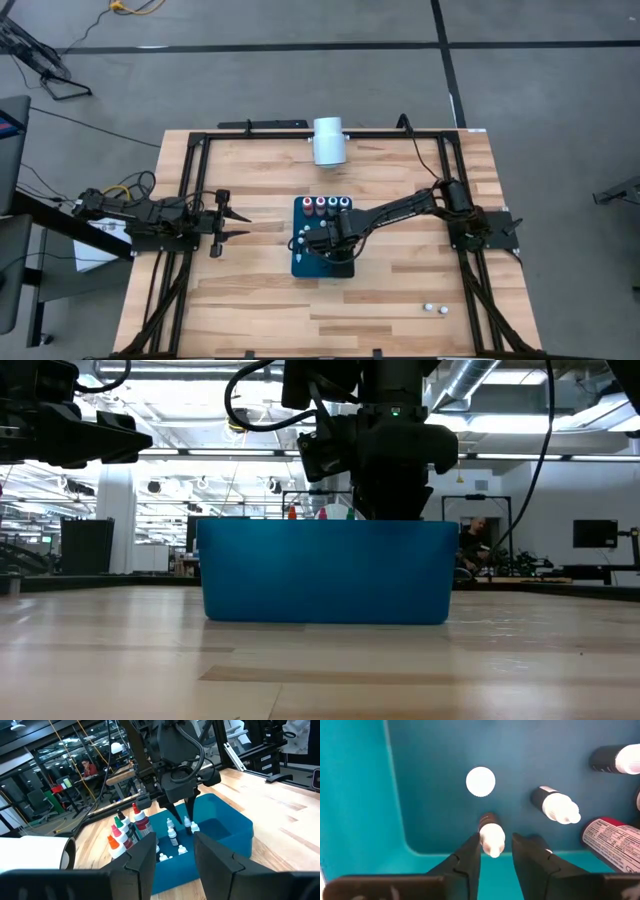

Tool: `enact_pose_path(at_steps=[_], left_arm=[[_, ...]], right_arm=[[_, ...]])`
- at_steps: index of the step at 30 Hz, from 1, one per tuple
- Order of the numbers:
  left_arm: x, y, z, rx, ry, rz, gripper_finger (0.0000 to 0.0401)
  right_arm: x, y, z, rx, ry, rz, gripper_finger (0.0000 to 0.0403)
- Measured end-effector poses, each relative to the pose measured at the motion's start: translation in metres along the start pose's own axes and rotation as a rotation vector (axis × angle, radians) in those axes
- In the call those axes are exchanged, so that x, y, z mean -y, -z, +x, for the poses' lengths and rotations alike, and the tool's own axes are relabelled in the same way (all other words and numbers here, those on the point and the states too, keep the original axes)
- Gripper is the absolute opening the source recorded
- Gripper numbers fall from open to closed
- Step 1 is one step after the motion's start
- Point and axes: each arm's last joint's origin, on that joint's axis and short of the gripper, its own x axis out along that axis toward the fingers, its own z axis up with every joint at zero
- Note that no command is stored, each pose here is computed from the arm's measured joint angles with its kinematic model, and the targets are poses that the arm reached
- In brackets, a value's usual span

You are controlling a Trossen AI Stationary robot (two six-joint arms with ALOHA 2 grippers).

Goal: Pick & Place food coloring
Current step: Put the small brown food coloring bottle into the blue bin, then put the small green food coloring bottle into the blue bin

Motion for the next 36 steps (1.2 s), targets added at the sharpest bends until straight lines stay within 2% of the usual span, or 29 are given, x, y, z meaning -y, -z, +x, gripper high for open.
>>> enact_pose_path(at_steps=[8,18,21,27,36], left_arm=[[0.000,0.000,0.000,0.000,0.000,-0.001,0.0123],[0.000,0.000,0.000,0.000,0.000,-0.001,0.0123],[0.000,0.000,0.000,0.000,0.000,0.000,0.0123],[0.000,0.000,0.000,0.000,0.000,0.000,0.0123],[0.000,0.000,0.000,0.000,0.000,-0.001,0.0123]], right_arm=[[-0.001,0.000,-0.003,0.006,-0.002,-0.002,0.0141],[-0.005,0.019,-0.056,0.059,-0.014,0.067,0.0150],[-0.008,0.029,-0.073,0.057,-0.020,0.139,0.0147],[-0.012,0.053,-0.098,0.006,-0.009,0.367,0.0148],[-0.030,0.092,-0.125,-0.112,0.098,0.600,0.0148]])
